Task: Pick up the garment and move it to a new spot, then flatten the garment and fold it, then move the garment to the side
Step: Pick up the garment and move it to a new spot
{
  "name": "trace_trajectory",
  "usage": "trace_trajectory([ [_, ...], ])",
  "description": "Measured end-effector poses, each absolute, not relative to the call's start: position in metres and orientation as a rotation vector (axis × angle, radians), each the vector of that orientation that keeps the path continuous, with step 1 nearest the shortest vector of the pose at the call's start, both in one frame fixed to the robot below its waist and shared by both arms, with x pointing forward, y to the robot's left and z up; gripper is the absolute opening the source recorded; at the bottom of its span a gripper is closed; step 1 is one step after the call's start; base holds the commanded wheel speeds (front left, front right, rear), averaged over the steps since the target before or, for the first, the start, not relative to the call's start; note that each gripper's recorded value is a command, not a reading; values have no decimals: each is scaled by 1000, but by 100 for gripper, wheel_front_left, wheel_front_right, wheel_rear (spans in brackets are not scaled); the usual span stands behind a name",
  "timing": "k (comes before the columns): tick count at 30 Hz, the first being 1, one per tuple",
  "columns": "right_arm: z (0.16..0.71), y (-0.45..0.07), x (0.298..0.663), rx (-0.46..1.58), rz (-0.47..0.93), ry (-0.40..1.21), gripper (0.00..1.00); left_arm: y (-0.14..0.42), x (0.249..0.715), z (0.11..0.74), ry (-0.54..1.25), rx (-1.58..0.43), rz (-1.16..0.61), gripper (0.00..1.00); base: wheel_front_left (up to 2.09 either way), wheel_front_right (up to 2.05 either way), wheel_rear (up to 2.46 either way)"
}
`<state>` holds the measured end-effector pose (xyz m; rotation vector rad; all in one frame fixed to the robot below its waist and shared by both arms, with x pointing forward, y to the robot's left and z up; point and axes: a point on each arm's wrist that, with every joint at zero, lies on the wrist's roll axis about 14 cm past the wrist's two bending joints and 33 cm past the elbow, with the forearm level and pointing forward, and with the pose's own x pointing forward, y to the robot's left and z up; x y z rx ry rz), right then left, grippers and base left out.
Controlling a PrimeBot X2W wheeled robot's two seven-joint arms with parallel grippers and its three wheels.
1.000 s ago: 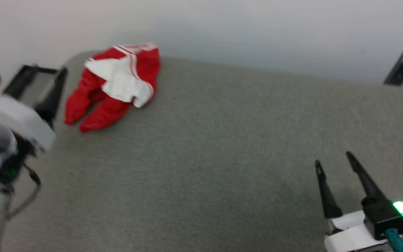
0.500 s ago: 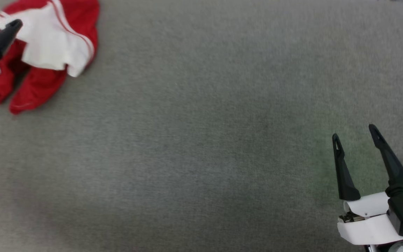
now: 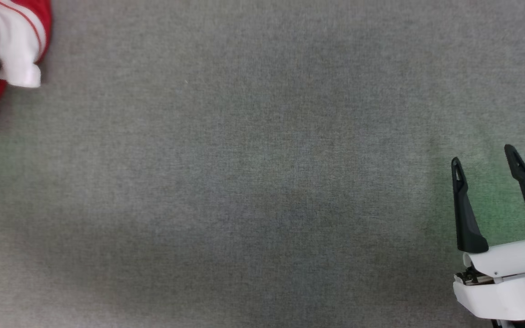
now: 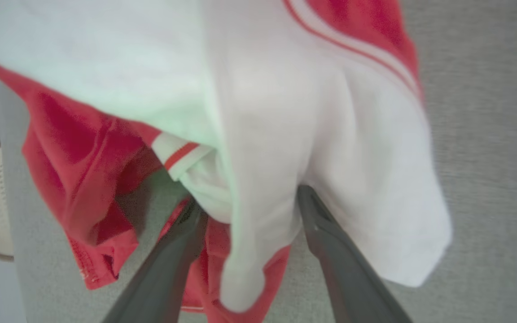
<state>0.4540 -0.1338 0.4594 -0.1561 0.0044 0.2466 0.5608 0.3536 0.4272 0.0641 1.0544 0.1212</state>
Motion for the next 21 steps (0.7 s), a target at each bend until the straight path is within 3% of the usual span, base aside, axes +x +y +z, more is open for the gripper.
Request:
trace_trajectory([
  [9, 436, -137, 460, -152, 235, 67, 100, 351, 569, 376, 1143, -22, 197, 100, 0, 0, 0],
  [10, 433, -138, 460, -151, 233, 74, 100, 351, 570, 372, 1149, -38, 205, 27, 0, 0, 0],
  [11, 431, -139, 460, -150, 230, 80, 100, 351, 571, 370, 1151, -52, 209, 0, 0, 0, 0],
  [21, 437, -133, 458, -107, 230, 58, 100, 345, 591, 404, 968, -111, 198, 0, 0, 0, 0],
])
